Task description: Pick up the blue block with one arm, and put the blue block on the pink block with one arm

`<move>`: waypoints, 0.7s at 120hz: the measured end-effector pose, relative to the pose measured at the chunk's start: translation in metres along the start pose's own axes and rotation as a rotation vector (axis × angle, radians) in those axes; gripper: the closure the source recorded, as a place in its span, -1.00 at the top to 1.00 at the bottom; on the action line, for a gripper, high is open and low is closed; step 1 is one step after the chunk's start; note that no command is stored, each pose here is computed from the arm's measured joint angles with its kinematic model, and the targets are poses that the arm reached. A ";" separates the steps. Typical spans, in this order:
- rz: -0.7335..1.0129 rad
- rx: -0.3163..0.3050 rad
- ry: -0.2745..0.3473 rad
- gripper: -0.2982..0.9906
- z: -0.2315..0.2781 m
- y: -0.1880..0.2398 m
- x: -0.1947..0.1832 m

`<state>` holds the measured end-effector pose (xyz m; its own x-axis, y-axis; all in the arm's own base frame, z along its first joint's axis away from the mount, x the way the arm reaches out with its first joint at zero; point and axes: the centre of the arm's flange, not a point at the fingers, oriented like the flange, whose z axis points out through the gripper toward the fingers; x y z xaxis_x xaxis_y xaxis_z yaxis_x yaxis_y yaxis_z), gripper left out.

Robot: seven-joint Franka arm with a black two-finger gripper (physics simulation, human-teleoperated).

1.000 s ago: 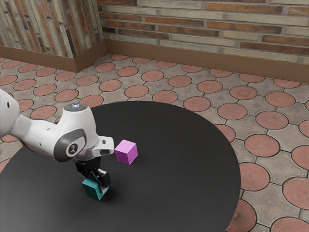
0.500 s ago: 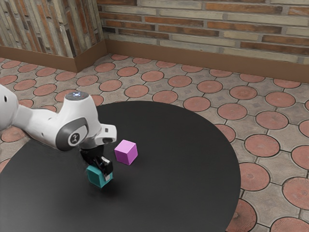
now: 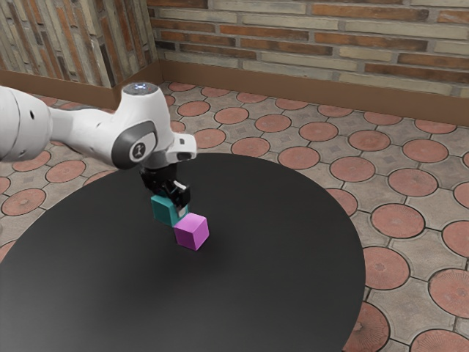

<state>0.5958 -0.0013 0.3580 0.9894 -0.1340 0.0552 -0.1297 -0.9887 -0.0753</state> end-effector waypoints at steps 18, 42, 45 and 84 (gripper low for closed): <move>-0.032 0.001 -0.010 0.09 0.001 -0.007 0.010; -0.057 -0.010 -0.029 0.08 0.004 -0.004 0.019; -0.062 -0.011 -0.032 0.08 0.006 -0.005 0.021; -0.069 -0.021 -0.053 0.08 0.013 0.007 0.033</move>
<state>0.6283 -0.0118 0.3467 0.9980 -0.0623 0.0070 -0.0618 -0.9967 -0.0524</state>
